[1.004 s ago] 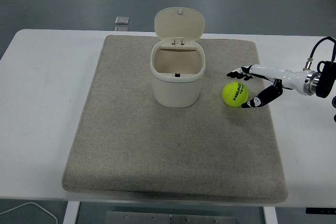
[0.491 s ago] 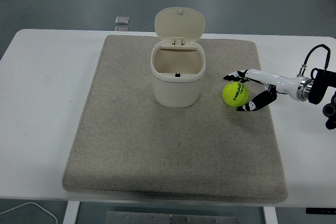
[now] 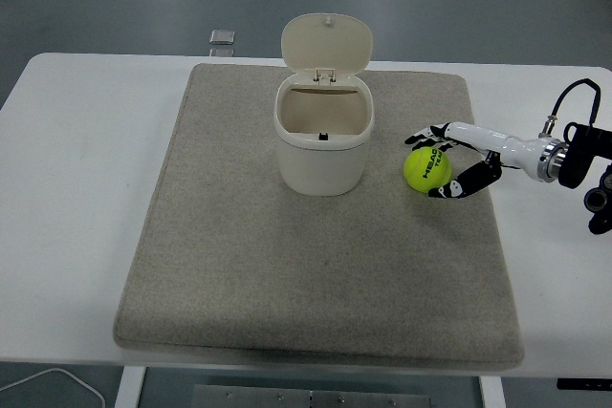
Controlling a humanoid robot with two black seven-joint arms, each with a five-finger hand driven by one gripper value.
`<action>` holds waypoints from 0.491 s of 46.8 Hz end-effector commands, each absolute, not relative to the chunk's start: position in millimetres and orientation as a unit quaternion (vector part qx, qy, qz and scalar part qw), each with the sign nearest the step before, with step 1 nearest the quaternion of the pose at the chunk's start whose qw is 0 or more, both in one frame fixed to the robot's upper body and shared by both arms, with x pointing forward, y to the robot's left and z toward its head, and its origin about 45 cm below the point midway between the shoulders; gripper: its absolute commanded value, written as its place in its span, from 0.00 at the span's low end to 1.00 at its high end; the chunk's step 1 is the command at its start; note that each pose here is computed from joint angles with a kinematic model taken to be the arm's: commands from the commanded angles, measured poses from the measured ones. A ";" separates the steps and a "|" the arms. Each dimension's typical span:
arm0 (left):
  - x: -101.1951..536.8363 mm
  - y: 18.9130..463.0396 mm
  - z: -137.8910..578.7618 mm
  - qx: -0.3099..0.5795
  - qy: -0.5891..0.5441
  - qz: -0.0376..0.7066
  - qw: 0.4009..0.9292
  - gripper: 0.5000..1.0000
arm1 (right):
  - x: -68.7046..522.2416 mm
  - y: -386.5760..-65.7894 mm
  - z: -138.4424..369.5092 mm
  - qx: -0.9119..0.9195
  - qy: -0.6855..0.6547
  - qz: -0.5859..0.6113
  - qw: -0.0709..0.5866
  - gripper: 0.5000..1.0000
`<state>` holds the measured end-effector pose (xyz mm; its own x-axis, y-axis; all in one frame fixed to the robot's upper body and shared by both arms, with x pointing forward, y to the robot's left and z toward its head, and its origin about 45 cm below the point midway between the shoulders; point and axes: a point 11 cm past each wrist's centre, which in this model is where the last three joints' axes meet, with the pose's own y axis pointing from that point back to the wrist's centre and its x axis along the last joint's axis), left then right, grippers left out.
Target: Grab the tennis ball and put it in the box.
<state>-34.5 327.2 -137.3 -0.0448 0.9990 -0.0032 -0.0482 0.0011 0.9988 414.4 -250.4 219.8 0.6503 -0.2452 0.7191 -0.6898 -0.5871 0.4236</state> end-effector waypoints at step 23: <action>-34.3 327.2 -137.3 0.475 0.500 0.523 0.501 0.99 | 413.0 -240.6 216.9 0.841 -0.272 0.309 0.352 0.59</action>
